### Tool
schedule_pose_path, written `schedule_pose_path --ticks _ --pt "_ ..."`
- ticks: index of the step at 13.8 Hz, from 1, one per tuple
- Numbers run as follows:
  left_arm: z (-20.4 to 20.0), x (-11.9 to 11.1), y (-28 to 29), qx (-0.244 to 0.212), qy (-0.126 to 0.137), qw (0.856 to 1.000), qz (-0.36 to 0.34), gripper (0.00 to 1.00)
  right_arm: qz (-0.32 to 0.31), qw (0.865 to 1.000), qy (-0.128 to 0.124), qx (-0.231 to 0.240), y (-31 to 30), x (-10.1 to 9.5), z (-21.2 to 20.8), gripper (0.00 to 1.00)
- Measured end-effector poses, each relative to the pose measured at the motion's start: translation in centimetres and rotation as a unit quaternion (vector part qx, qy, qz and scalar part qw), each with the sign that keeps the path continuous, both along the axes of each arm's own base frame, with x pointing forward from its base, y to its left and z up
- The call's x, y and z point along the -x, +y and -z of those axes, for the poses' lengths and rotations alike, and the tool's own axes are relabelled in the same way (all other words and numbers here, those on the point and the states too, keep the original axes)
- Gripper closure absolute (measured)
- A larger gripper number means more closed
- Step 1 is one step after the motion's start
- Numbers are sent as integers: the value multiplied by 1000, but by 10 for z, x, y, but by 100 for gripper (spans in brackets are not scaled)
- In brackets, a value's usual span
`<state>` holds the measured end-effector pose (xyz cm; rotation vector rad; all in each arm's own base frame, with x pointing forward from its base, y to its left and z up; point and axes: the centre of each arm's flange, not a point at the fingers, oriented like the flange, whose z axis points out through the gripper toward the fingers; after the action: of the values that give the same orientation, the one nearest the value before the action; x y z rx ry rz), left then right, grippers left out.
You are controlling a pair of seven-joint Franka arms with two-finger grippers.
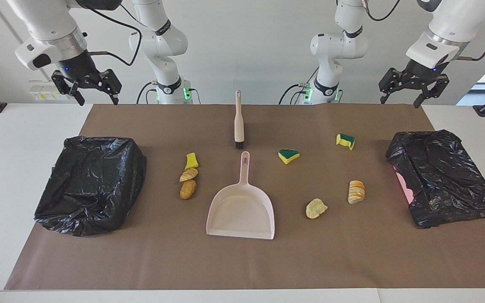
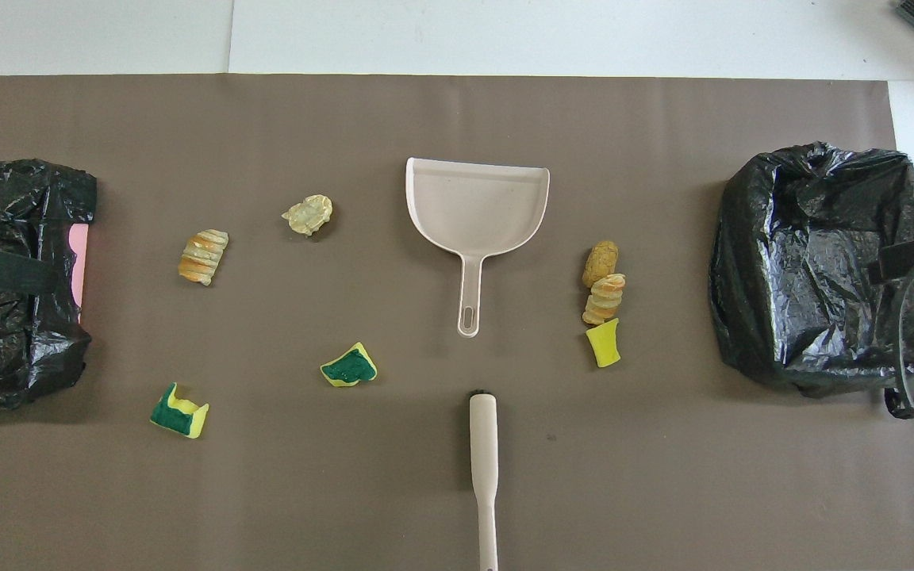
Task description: Sweep and dump trash in bin
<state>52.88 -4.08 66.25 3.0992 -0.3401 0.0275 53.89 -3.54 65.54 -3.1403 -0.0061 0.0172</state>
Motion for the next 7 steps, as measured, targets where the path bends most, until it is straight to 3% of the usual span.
schedule_pose_path --ticks 7 --pt "0 0 0 0 0 1000 0 0 1 1000 1 0 -1 0 2 0"
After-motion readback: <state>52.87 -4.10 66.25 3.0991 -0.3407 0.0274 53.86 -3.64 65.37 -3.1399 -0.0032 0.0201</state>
